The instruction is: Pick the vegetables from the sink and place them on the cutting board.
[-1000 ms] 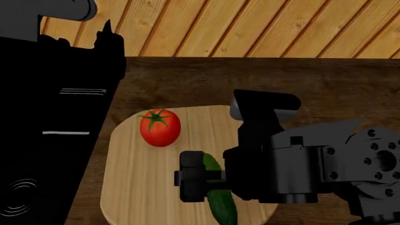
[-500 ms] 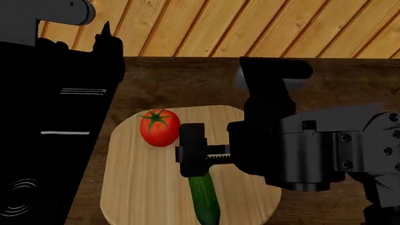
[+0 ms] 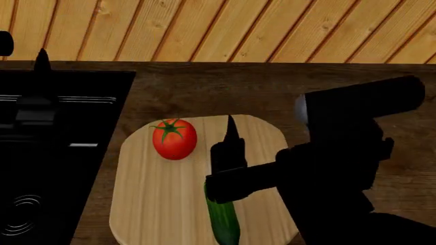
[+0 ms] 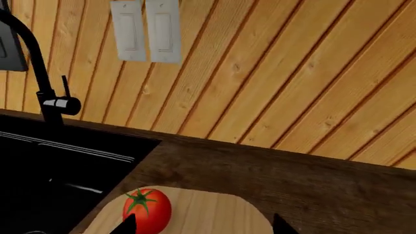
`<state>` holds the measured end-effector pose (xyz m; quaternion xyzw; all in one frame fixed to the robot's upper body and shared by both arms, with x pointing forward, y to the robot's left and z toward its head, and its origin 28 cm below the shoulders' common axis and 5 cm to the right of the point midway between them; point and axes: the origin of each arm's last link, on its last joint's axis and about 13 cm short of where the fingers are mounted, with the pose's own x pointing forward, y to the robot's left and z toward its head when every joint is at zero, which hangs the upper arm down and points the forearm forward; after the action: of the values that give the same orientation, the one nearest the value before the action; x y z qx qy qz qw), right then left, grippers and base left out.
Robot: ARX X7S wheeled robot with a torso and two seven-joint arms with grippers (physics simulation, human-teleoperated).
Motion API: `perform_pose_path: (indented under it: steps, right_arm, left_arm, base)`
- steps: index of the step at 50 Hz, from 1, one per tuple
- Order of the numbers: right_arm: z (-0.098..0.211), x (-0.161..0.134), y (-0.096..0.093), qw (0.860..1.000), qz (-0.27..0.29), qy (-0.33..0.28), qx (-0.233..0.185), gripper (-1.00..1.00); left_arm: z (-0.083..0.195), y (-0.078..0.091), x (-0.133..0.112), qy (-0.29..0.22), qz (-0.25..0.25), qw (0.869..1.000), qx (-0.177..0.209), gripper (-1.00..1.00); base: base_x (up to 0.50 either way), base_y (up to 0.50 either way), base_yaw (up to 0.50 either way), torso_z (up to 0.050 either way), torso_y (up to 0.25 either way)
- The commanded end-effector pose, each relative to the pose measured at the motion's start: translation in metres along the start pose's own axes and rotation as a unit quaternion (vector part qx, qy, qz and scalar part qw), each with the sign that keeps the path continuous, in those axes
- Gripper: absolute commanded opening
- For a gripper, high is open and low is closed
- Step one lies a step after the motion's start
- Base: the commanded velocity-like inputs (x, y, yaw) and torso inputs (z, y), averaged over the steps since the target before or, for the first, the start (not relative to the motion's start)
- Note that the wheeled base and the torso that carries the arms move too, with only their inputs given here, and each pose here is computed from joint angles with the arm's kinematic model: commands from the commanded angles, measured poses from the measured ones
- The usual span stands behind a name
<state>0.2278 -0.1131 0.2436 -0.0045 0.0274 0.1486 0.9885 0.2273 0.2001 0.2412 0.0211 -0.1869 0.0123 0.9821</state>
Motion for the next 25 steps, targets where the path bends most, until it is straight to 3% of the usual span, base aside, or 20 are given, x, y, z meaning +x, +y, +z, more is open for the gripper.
perform_pose_path:
  steps: [1,5,6,9,13,19,25]
  right_arm:
    - [-0.009,-0.043,0.012,0.985,0.017,-0.167,-0.041,1.0]
    - [-0.021,-0.059,0.01,0.981,-0.008,-0.196,-0.01,1.0]
    - [-0.023,-0.062,0.012,0.98,-0.008,-0.196,-0.025,1.0]
    - [-0.021,-0.069,0.017,0.977,-0.009,-0.211,-0.028,1.0]
    - [-0.022,-0.075,0.017,0.969,-0.024,-0.244,-0.015,1.0]
    - [-0.017,-0.08,0.019,0.955,-0.017,-0.295,-0.019,1.0]
    - [-0.017,-0.082,0.018,0.939,-0.019,-0.342,-0.023,1.0]
  left_arm:
    - [0.016,0.01,-0.04,-0.101,-0.008,0.994,-0.047,1.0]
    - [0.013,0.017,-0.051,-0.121,-0.034,0.99,-0.067,1.0]
    - [0.013,0.02,-0.052,-0.125,-0.04,0.987,-0.089,1.0]
    - [0.011,0.025,-0.06,-0.144,-0.052,0.983,-0.105,1.0]
    - [0.01,0.028,-0.062,-0.162,-0.066,0.979,-0.103,1.0]
    - [0.018,0.033,-0.063,-0.205,-0.076,0.96,-0.175,1.0]
    - [0.034,0.04,-0.08,-0.24,-0.092,0.941,-0.219,1.0]
  base:
    - [0.0,0.0,0.0,0.0,0.0]
    - [0.0,0.0,0.0,0.0,0.0]
    - [0.0,0.0,0.0,0.0,0.0]
    - [0.0,0.0,0.0,0.0,0.0]
    - [0.0,0.0,0.0,0.0,0.0]
    - [0.0,0.0,0.0,0.0,0.0]
    - [0.0,0.0,0.0,0.0,0.0]
